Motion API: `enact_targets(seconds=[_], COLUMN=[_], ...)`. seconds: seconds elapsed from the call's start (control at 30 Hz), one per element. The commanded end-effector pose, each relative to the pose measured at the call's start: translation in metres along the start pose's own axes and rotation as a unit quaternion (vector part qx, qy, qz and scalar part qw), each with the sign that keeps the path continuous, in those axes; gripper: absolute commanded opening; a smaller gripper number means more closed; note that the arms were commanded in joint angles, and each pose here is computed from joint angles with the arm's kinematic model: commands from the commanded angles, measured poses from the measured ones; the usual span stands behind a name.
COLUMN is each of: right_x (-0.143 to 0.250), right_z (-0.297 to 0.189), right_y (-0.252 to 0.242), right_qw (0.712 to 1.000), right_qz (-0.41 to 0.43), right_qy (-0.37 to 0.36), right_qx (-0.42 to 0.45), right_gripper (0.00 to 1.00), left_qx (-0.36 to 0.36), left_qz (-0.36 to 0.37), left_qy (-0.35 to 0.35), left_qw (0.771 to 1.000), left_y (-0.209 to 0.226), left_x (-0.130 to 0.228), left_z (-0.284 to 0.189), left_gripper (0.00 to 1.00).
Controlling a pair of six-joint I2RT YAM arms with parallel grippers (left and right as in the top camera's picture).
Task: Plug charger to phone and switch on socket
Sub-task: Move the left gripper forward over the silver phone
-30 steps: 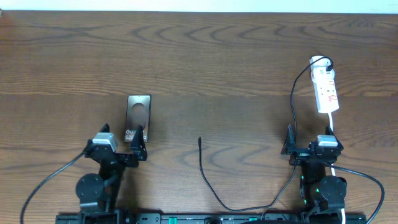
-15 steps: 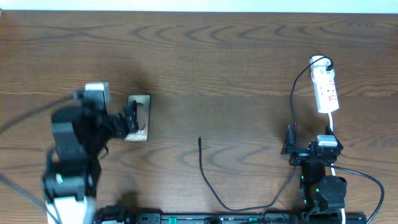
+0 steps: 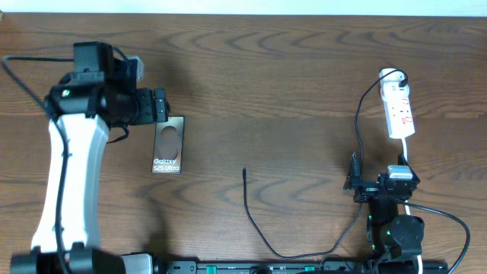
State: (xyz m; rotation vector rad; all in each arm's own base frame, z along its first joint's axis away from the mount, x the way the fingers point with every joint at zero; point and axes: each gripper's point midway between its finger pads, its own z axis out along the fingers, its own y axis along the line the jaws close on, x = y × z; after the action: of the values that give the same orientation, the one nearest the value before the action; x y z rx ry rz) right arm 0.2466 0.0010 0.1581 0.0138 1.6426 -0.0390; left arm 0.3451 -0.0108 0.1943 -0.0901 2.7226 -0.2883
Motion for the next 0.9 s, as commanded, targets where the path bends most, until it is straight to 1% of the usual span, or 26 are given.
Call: enact_targets(seconds=[0.0, 0.17, 0.2, 0.23, 0.27, 0.3, 0.33, 0.37, 0.4, 0.7, 0.8, 0.87], right_x=[0.002, 0.001, 0.002, 0.002, 0.002, 0.002, 0.002, 0.002, 0.001, 0.001, 0.002, 0.002], right_z=[0.0, 0.0, 0.0, 0.0, 0.0, 0.0, 0.0, 0.0, 0.0, 0.0, 0.0, 0.0], right_y=[0.003, 0.003, 0.003, 0.003, 0.003, 0.003, 0.003, 0.003, 0.003, 0.003, 0.003, 0.003], right_qw=[1.0, 1.0, 1.0, 1.0, 1.0, 1.0, 1.0, 1.0, 1.0, 1.0, 1.0, 1.0], right_qz=[-0.004, -0.004, -0.004, -0.004, -0.004, -0.004, -0.004, -0.004, -0.004, -0.004, -0.004, -0.004], right_qy=[0.002, 0.002, 0.002, 0.002, 0.002, 0.002, 0.002, 0.002, 0.002, 0.002, 0.002, 0.002], right_qx=[-0.006, -0.006, -0.006, -0.005, -0.005, -0.006, -0.005, -0.005, -0.006, -0.005, -0.006, -0.006], right_gripper=[0.99, 0.99, 0.99, 0.99, 0.99, 0.99, 0.99, 0.99, 0.99, 0.99, 0.99, 0.99], left_qx=[-0.004, -0.005, -0.005, -0.005, -0.005, -0.005, -0.005, -0.005, -0.005, -0.008, -0.045, -0.053], left_qz=[0.002, -0.005, -0.005, -0.005, -0.005, -0.006, -0.007, -0.007, -0.007, -0.005, 0.003, 0.009], left_qy=[0.025, 0.053, 0.056, 0.057, 0.057, 0.057, 0.056, 0.056, 0.056, 0.056, 0.065, 0.073], left_qw=[1.0, 0.999, 0.998, 0.998, 0.998, 0.998, 0.998, 0.998, 0.998, 0.998, 0.997, 0.996], left_y=[0.006, 0.01, 0.01, 0.011, 0.011, 0.011, 0.011, 0.011, 0.011, 0.011, 0.021, 0.02], left_x=[-0.001, 0.005, 0.005, 0.006, 0.005, 0.005, 0.004, 0.004, 0.004, 0.003, 0.006, 0.01], left_z=[0.016, 0.034, 0.036, 0.037, 0.038, 0.038, 0.038, 0.038, 0.038, 0.041, 0.044, 0.048], left_gripper=[0.94, 0.93, 0.83, 0.61, 0.51, 0.5, 0.66, 0.89, 0.99, 0.98, 0.98, 0.98])
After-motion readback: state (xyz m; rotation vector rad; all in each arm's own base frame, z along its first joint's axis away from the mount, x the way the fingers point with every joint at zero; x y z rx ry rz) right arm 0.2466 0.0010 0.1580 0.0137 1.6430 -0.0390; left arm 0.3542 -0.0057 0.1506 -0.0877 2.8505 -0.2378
